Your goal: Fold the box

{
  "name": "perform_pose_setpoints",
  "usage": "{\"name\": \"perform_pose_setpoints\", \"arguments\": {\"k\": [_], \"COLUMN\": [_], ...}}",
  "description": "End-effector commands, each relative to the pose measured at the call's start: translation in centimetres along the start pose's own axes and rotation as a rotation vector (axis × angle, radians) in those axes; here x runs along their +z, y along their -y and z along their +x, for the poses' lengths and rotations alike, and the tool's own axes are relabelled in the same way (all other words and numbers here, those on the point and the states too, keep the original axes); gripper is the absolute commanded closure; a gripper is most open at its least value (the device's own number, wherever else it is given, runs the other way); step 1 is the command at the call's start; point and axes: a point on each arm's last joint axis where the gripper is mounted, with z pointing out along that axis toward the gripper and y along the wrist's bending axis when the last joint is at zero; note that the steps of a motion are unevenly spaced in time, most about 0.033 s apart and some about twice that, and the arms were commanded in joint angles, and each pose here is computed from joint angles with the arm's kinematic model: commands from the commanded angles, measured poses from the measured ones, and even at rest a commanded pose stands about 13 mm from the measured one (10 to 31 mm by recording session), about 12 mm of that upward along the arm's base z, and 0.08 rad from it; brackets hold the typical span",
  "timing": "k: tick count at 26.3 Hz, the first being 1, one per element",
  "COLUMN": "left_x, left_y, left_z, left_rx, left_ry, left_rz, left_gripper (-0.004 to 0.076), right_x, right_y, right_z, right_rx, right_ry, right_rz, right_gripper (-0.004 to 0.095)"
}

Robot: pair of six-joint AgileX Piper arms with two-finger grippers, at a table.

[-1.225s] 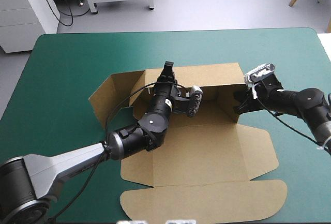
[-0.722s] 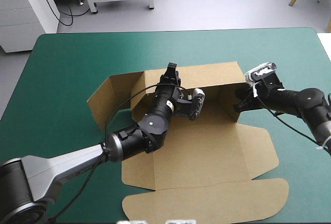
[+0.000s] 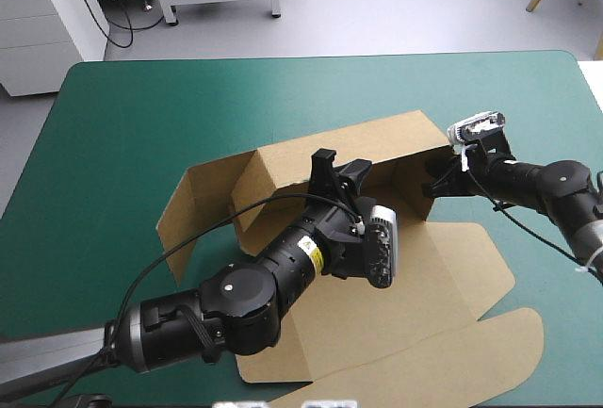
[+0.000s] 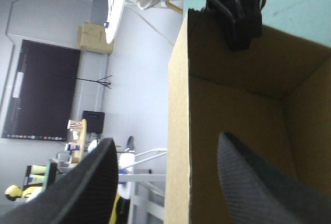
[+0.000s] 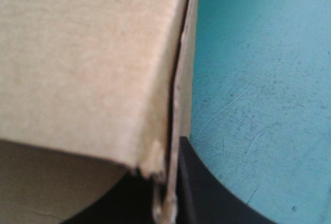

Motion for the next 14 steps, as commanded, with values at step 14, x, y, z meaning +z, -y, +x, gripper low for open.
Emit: {"name": "perform_pose_setpoints", "arguments": {"k": [14], "left_x": [-2.3], "left_y": [-15.6], "left_z": [12.9], "left_rx": [-0.736], "left_ry": [-0.369], "left_rz": [-0.404], "left_gripper": [0.0325], "right_x": [-1.2], "right_y": [-0.4], "right_z": [-1.5], "right_rx": [0.065], "right_ry": [0.067], "right_rz": [-0.006], "right_gripper": [0.0926]}}
